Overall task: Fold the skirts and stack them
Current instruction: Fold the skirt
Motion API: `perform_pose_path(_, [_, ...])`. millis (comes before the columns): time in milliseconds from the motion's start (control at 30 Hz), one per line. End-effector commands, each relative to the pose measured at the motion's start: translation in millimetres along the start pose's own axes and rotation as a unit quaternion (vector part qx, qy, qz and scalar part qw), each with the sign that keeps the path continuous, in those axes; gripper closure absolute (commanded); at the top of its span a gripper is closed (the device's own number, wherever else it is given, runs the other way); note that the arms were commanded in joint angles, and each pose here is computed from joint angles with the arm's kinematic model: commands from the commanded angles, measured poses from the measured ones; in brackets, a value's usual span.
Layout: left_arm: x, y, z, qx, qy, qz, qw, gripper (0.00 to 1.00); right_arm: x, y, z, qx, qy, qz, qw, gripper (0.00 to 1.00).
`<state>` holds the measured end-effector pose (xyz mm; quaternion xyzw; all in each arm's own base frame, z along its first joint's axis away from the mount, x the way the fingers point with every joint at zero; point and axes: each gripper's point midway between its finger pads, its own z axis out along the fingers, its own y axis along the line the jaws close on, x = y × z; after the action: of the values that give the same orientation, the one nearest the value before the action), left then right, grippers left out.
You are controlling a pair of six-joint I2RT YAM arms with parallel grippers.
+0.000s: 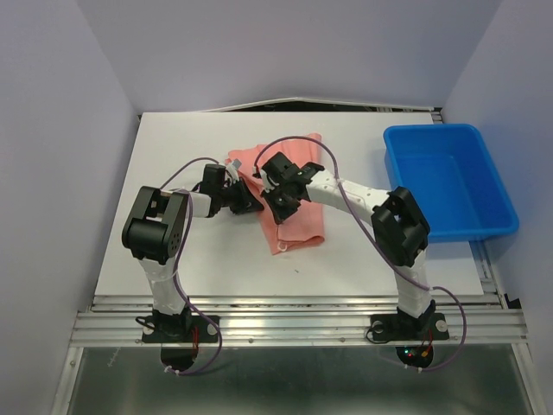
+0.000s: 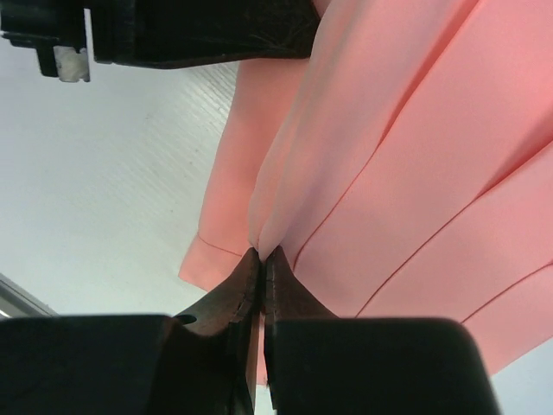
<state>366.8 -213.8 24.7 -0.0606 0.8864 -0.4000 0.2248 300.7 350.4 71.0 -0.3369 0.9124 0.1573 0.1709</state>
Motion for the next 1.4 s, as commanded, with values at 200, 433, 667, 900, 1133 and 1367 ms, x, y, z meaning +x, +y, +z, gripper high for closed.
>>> perform_pose_path(200, [-3, 11, 3, -0.028, -0.007, 0.013, 0.999, 1.00, -6, 39, 0, -0.087, 0.005, 0.024, 0.996, 0.99])
perform_pose_path(433, [-6, -3, -10, 0.001, -0.006, 0.026, 1.000, 1.00, 7, 30, 33, -0.074, 0.024, 0.028, 0.997, 1.00])
perform_pose_path(667, [7, -38, -58, 0.064, 0.000, 0.076, 0.995, 1.00, 14, 11, 47, -0.062, 0.023, 0.054, 0.996, 0.99])
perform_pose_path(900, [46, -32, -64, 0.063, 0.033, 0.061, 0.996, 1.00, -2, 4, 38, -0.069, 0.000, 0.075, 0.995, 0.99])
perform_pose_path(1133, [69, -30, -39, 0.055, 0.069, 0.047, 0.995, 1.00, -11, 11, 29, -0.087, -0.010, 0.079, 0.993, 0.99])
perform_pose_path(1367, [82, 28, -24, -0.059, 0.076, 0.016, 0.995, 1.00, -30, 19, 3, -0.109, -0.040, 0.084, 0.990, 0.99])
